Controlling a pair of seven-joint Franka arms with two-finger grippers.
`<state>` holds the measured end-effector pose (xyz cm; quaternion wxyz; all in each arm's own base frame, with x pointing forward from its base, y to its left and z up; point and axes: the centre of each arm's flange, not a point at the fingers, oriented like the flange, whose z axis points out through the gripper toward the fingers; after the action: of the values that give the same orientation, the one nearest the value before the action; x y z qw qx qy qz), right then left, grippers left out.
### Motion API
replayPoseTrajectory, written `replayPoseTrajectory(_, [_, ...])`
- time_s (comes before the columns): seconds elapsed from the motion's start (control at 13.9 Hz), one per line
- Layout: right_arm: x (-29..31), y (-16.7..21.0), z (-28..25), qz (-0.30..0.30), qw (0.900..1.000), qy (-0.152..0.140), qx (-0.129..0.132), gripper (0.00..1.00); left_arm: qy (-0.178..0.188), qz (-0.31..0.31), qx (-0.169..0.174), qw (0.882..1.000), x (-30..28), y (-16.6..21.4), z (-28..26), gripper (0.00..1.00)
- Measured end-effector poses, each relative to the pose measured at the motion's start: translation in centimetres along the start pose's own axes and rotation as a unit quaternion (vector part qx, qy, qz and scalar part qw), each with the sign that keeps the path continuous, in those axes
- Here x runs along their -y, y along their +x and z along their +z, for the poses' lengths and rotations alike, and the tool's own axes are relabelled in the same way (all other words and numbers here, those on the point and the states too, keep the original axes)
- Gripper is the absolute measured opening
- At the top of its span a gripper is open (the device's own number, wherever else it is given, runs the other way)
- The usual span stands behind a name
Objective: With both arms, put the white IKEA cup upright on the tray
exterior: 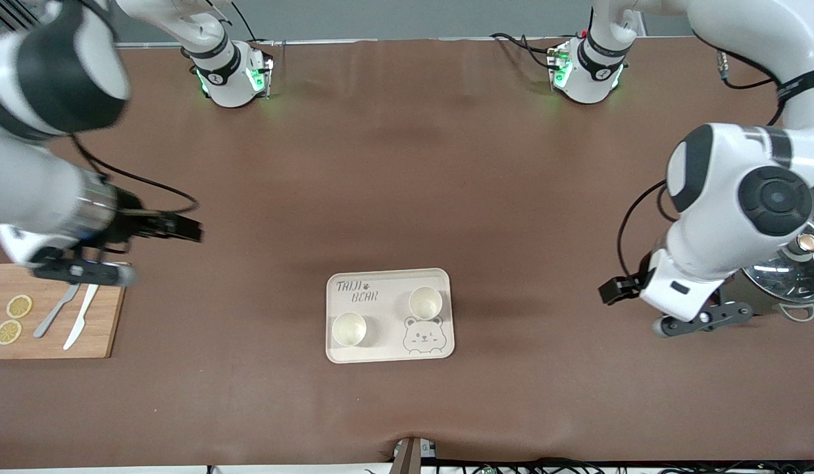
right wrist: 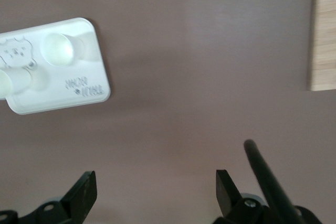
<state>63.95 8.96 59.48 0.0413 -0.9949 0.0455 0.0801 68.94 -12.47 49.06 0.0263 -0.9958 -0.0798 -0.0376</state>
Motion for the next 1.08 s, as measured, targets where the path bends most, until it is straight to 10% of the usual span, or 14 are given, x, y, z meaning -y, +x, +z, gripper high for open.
replayPoseTrajectory(0.51, [-13.0,-3.4,-5.3,0.006,1.000,-0.024,-0.012,1.00,-0.005,0.048,0.017,0.999,8.9,-0.9,-5.9,1.00])
replayPoseTrajectory(1.08, [-14.0,-2.5,-0.3,0.003,1.000,-0.022,-0.007,1.00,-0.021,0.062,0.003,0.998,13.0,-3.5,-12.6,1.00])
